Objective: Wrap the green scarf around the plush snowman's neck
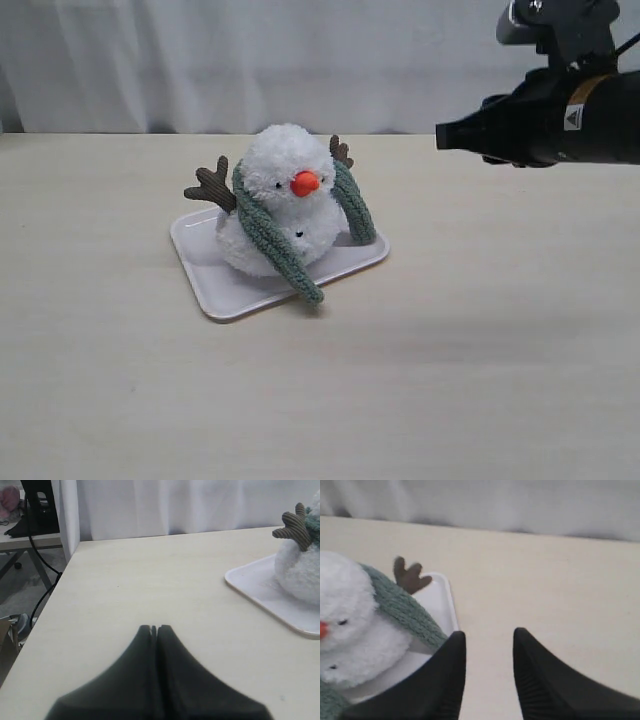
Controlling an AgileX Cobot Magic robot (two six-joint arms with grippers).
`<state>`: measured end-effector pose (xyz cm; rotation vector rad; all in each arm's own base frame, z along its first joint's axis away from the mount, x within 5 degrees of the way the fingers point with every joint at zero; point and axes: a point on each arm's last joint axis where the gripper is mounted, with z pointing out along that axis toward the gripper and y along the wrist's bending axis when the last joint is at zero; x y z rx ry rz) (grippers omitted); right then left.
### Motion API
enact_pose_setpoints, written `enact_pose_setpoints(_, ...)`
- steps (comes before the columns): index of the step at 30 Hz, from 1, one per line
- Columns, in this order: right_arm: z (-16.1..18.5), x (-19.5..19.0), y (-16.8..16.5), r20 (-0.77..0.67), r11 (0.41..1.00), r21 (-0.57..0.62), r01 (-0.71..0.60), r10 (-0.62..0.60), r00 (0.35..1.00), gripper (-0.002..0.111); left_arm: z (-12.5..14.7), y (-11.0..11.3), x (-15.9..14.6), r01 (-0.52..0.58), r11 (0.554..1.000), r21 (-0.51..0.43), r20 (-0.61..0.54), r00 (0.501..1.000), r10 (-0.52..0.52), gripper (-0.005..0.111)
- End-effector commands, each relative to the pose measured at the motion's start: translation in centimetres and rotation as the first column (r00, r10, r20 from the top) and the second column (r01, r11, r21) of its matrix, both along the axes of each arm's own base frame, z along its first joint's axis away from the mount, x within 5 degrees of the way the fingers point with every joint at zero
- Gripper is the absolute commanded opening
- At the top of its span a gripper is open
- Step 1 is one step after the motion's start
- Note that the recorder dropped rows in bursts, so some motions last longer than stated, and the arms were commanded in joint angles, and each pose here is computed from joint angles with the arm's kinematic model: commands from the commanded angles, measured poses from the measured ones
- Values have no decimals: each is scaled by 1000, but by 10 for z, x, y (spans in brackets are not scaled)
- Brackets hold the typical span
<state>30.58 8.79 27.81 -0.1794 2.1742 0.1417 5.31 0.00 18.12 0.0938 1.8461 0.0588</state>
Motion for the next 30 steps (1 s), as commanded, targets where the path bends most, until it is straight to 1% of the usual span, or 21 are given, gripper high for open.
enact_pose_setpoints(1, -27, 13, -11, -84, 1000, 3, 12, -11, 996, 43, 0, 0, 0, -1, 1000, -3, 11, 1000, 1, 0)
enact_pose_setpoints(2, -32, 15, -12, -100, 1000, 0, 3, -3, 995, 45, 0, 0, 0, -1, 1000, -3, 11, 1000, 1, 0)
enact_pose_setpoints(6, -50, 23, -7, -158, 996, -36, -85, 79, 984, 45, 0, 0, 0, -1, 1000, -3, 11, 1000, 1, 0)
enact_pose_setpoints(8, -57, 32, 3, -214, 984, -17, -179, 171, 962, 45, 0, 0, 0, -1, 1000, -3, 11, 1000, 1, 0)
enact_pose_setpoints(9, -55, 35, 10, -191, 970, 25, -243, 243, 951, 45, 0, 0, 0, -1, 1000, -3, 11, 1000, 1, 0)
enact_pose_setpoints(10, -53, 36, 13, -151, 964, 32, -264, 266, 952, 45, 0, 0, 0, -1, 1000, -3, 11, 1000, 1, 0)
enact_pose_setpoints(11, -43, 36, 14, -58, 962, 62, -266, 269, 961, 45, 0, 0, 0, -1, 1000, -3, 11, 1000, 1, 0)
enact_pose_setpoints(12, -39, 35, 14, -20, 962, 66, -265, 267, 964, 45, 0, 0, 0, -1, 1000, -3, 11, 1000, 1, 0)
enact_pose_setpoints(13, -29, 28, 14, 66, 956, 73, -286, 281, 957, 45, 0, 0, 0, -1, 1000, -3, 11, 1000, 1, 0)
enact_pose_setpoints(14, -24, 21, 13, 123, 952, 67, -299, 290, 949, 45, 0, 0, 0, -1, 1000, -3, 11, 1000, 1, 0)
enact_pose_setpoints(15, -19, 11, 14, 158, 931, -9, -365, 362, 919, 45, 0, 0, 0, -1, 1000, -3, 11, 1000, 1, 0)
enact_pose_setpoints(16, -16, 4, 13, 171, 922, -30, -387, 386, 907, 45, 0, 0, 0, -1, 1000, -3, 11, 1000, 1, 0)
enact_pose_setpoints(17, -11, -5, 15, 198, 900, -45, -434, 434, 879, 45, 0, 0, 0, -1, 1000, -3, 11, 1000, 1, 0)
enact_pose_setpoints(18, -6, -9, 15, 215, 893, -40, -448, 445, 869, 45, 0, 0, 0, -1, 1000, -3, 11, 1000, 1, 0)
enact_pose_setpoints(20, 0, -11, 12, 225, 909, -41, -414, 412, 883, 45, 0, 0, 0, -1, 1000, -3, 11, 1000, 1, 0)
enact_pose_setpoints(22, -5, -10, 6, 198, 931, -81, -355, 364, 910, 45, 0, 0, 0, -1, 1000, -3, 11, 1000, 1, 0)
enact_pose_setpoints(25, -14, -11, 3, 168, 927, -147, -345, 367, 915, 45, 0, 0, 0, -1, 1000, -3, 11, 1000, 1, 0)
enact_pose_setpoints(27, -20, -10, 6, 153, 926, -101, -364, 376, 914, 45, 0, 0, 0, -1, 1000, -3, 11, 1000, 1, 0)
enact_pose_setpoints(28, -27, -8, 11, 137, 918, -48, -394, 397, 908, 45, 0, 0, 0, -1, 1000, -3, 11, 1000, 1, 0)
enact_pose_setpoints(29, -31, -7, 12, 123, 919, -22, -394, 393, 911, 45, 0, 0, 0, -1, 1000, -3, 11, 1000, 1, 0)
enact_pose_setpoints(30, -43, -2, 14, 84, 919, -1, -393, 392, 916, 45, 0, 0, 0, -1, 1000, -3, 11, 1000, 1, 0)
